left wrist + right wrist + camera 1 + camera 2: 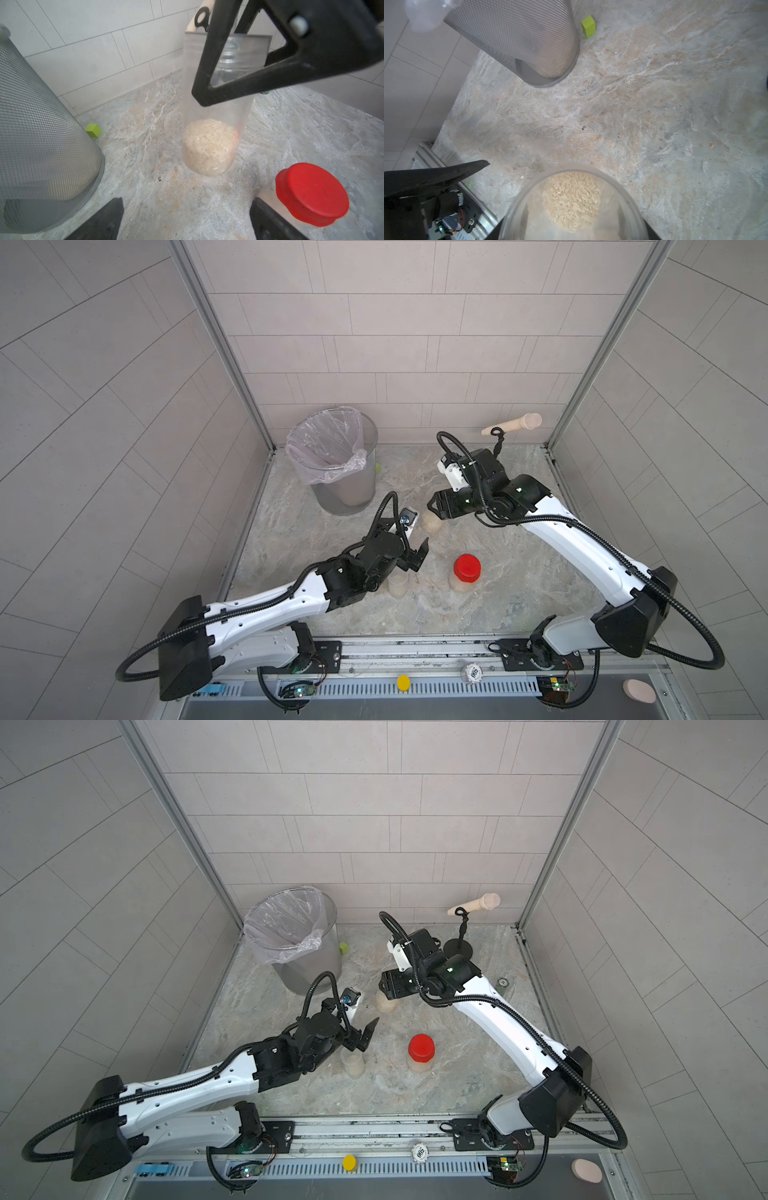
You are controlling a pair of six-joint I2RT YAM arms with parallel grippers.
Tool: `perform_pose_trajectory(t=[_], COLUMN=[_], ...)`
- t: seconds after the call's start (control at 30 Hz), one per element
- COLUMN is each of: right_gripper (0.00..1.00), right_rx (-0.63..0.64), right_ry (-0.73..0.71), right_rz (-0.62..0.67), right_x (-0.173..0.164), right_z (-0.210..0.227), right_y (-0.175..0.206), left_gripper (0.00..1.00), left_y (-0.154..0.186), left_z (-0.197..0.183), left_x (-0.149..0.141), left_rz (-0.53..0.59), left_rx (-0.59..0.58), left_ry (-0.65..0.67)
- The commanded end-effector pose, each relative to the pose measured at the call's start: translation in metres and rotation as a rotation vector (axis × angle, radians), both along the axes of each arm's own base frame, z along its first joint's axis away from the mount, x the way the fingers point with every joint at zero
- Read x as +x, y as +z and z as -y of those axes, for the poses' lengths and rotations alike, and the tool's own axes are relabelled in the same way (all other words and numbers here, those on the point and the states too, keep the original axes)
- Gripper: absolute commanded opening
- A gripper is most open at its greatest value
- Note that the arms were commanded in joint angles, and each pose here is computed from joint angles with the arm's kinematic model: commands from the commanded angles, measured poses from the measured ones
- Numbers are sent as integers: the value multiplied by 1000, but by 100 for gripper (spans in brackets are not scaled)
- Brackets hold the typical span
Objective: Empty moldy rice from jars
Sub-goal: Pick up the jar from the center of the board.
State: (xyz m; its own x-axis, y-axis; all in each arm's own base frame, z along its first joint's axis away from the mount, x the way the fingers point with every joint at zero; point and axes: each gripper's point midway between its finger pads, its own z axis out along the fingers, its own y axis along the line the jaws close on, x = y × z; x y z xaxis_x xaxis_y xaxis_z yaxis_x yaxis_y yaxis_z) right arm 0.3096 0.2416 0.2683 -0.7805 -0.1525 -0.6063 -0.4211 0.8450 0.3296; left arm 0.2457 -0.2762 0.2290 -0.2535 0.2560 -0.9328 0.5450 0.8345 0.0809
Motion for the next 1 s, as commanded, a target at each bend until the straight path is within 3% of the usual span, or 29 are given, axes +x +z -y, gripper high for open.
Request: perform_pose_trajectory(t=[0.0,0.73,0.97], right_gripper=[42,43,43], right_rx=[100,209,216], right_ry=[20,47,46], right_rz=[-37,-43,-49], right_x=[-3,-23,-26], right_z=[-15,-27,-26], right_y=[13,31,30], left_gripper=[100,99,90], left_y=[17,-5,-5], left_z=[4,22,22], left_x=[9,15,20], left_rz=[95,98,112], left_rx=[-29,12,4], left_ry=[19,-27,-9])
